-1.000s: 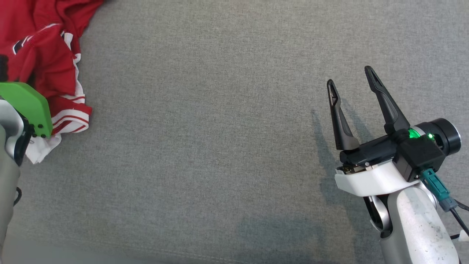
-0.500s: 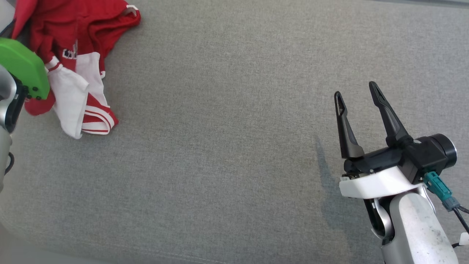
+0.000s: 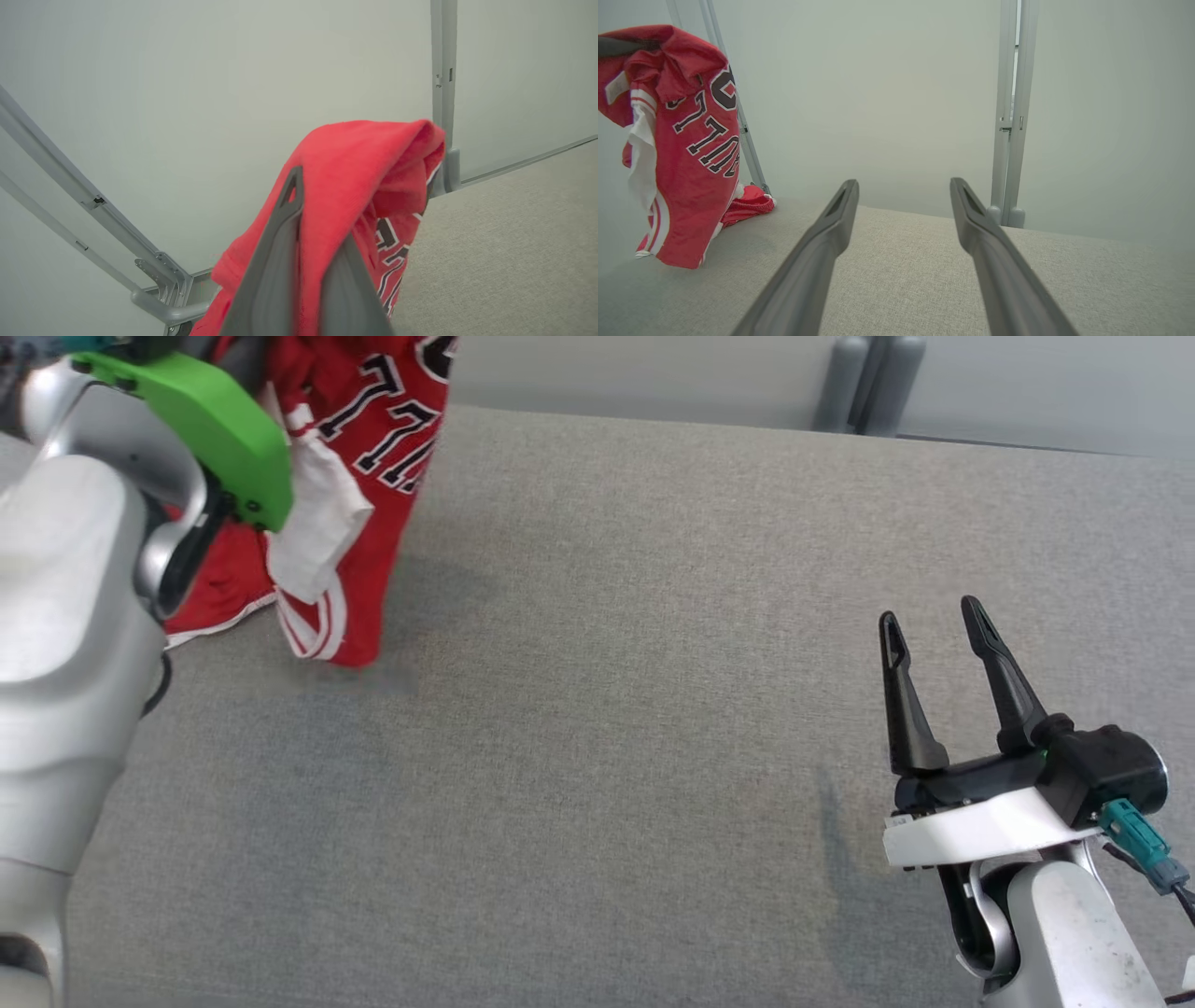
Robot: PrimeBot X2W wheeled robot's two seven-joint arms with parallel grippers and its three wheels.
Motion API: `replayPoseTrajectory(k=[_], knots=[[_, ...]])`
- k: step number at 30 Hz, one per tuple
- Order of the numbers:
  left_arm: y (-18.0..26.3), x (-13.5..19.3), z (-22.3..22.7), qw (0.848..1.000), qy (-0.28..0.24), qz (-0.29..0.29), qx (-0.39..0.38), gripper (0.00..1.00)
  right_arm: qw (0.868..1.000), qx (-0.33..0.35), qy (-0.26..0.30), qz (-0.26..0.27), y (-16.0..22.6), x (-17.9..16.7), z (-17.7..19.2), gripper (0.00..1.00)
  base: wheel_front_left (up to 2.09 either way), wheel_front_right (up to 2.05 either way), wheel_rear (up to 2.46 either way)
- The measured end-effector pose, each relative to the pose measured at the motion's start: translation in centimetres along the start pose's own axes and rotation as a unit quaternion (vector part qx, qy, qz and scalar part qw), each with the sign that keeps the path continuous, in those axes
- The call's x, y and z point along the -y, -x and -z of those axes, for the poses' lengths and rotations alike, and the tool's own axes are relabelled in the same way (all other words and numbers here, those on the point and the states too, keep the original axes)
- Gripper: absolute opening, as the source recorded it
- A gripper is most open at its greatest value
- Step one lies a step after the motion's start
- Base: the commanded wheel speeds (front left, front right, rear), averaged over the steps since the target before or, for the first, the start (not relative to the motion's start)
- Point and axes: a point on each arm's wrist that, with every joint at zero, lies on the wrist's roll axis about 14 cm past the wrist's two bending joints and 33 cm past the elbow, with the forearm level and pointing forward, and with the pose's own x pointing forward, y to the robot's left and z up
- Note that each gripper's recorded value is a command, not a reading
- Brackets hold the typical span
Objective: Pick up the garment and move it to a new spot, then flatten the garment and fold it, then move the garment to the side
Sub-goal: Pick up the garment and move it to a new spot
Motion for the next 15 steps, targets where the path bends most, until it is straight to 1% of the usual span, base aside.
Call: replayPoseTrajectory(k=[6,9,15], knots=[[-1.2,6.9,-4.6,0.995,0.012,0.081,0.055,0.00,1.000,0.002,0.004,0.026,1.9,1.3,-1.1,1.00,0.00,0.00,0.00],[-1.6,9.7,-7.1,0.990,0.027,0.105,0.086,0.00,0.999,0.005,0.011,0.042,2.9,2.3,-1.8,1.00,0.00,0.00,0.00],[-1.4,17.7,-12.0,0.972,0.069,0.173,0.146,0.00,0.996,0.005,0.025,0.085,5.2,4.7,-2.6,1.00,0.00,0.00,0.00]])
